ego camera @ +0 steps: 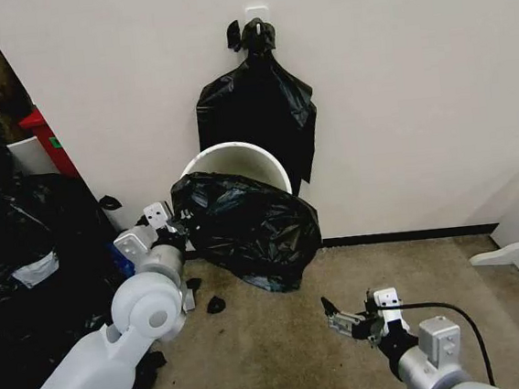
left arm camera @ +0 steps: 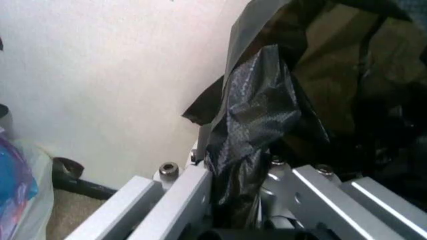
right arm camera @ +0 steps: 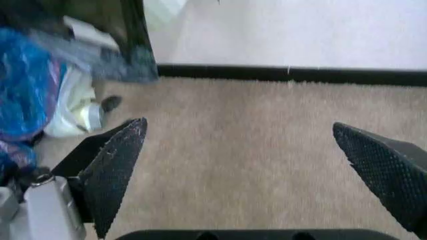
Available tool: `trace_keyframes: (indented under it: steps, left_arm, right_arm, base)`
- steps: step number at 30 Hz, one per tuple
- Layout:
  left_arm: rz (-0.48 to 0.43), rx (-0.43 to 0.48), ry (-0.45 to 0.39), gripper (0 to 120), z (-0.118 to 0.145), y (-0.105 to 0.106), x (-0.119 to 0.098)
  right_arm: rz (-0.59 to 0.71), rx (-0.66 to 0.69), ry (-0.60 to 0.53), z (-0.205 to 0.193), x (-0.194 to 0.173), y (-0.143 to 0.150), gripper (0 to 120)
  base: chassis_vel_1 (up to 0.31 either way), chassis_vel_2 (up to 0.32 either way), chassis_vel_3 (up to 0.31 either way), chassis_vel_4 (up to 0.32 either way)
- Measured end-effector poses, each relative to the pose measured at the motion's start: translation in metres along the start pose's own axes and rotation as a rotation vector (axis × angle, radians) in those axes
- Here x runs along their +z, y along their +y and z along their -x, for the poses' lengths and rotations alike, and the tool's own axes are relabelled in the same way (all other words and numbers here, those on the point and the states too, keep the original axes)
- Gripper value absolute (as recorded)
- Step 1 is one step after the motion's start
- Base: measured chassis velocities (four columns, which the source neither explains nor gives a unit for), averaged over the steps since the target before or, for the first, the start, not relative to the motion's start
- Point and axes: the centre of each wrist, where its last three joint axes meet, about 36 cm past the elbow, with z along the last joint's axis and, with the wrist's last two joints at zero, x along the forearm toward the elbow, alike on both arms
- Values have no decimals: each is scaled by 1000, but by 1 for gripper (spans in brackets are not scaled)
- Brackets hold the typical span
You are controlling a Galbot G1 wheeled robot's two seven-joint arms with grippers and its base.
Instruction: Place the garbage bag over the trash bin.
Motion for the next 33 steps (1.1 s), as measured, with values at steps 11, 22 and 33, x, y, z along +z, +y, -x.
trace_keyframes:
  steps: [11, 22, 33]
  left_arm:
    - [152, 23, 32, 2, -8, 5, 19]
    - [287, 67, 122, 2, -31, 4, 35]
    - [306, 92, 153, 2, -39, -5, 34]
  right_arm:
    - [-207, 64, -223, 12, -32, -24, 100]
    - [-528, -179, -421, 25, -84, -31, 100]
    - [-625, -384, -428, 32, -98, -13, 100]
  base:
    - [0, 0, 0, 0]
    - [0, 0, 0, 0]
    - [0, 0, 0, 0]
